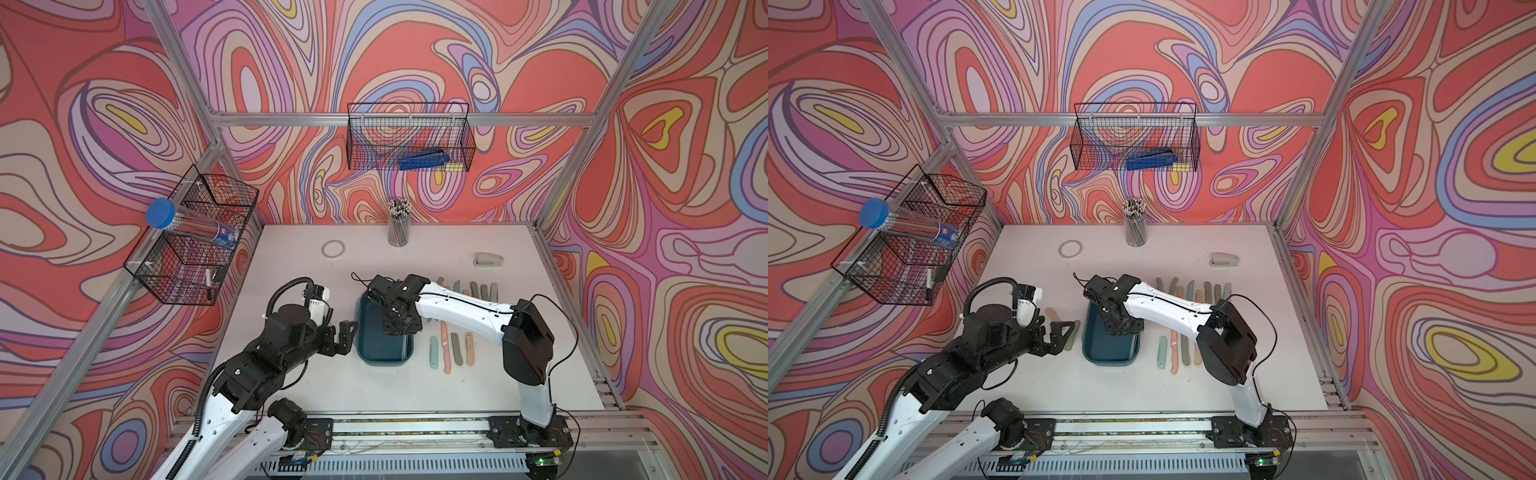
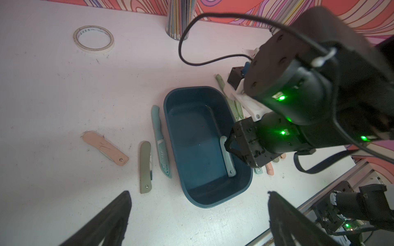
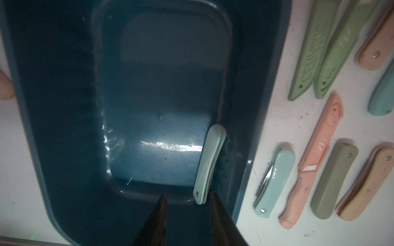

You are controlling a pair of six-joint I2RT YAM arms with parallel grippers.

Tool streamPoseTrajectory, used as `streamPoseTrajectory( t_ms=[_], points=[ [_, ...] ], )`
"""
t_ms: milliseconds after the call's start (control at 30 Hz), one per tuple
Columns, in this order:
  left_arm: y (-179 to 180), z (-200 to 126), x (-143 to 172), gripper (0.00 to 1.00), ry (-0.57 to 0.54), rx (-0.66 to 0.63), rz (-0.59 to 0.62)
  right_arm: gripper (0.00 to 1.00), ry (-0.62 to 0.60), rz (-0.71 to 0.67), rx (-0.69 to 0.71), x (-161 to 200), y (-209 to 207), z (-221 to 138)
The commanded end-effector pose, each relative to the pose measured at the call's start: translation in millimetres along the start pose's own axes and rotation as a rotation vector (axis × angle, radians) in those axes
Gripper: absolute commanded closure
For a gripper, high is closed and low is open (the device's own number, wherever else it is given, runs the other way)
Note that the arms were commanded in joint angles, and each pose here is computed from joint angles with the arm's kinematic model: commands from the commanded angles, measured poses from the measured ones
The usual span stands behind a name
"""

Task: Take the fruit knife out of the storage box
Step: Pick up the fruit knife from the storage box.

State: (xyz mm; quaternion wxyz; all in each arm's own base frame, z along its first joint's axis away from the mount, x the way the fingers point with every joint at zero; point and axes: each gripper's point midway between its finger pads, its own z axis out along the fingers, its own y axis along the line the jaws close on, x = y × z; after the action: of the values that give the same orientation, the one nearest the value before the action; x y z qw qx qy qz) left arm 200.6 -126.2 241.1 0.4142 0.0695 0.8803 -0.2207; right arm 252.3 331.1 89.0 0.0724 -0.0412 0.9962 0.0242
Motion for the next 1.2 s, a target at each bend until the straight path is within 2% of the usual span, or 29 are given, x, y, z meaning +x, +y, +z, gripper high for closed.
streamPoseTrajectory(
  t_ms=[0, 100, 433, 533, 633, 767, 967, 1167],
  points=[
    [-1.1, -6.4, -0.9, 0.0, -0.002, 0.001, -0.007, 0.64, 0.051, 0.019, 0.036, 7.0, -1.4, 6.1],
    [-1.6, -7.2, -0.9, 0.0, -0.005, 0.005, -0.007, 0.63, 0.067, 0.022, 0.088, 10.8, -8.1, 9.8],
    [-3.2, -6.6, -0.8, 0.0, -0.002, 0.013, -0.005, 0.61, 0.135, 0.028, 0.121, 27.5, -9.7, 38.2],
    [-3.1, -7.0, -1.2, 0.0, -0.004, 0.013, -0.005, 0.56, 0.155, 0.021, 0.138, 30.3, -10.5, 45.9],
    [-2.6, -6.9, -0.9, 0.0, -0.003, 0.01, -0.006, 0.47, 0.163, 0.014, 0.155, 30.7, -11.6, 52.0],
    [-2.3, -6.7, -0.9, 0.0, -0.003, 0.008, -0.007, 0.43, 0.176, 0.002, 0.151, 31.9, -8.5, 62.2],
    [-2.0, -6.2, -0.6, 0.0, -0.001, 0.007, -0.007, 0.43, 0.182, 0.0, 0.059, 30.7, 11.5, 80.3],
    [-1.9, -6.1, -0.6, 0.0, -0.001, 0.006, -0.008, 0.55, 0.176, 0.004, 0.022, 25.3, 21.2, 91.9]
  ],
)
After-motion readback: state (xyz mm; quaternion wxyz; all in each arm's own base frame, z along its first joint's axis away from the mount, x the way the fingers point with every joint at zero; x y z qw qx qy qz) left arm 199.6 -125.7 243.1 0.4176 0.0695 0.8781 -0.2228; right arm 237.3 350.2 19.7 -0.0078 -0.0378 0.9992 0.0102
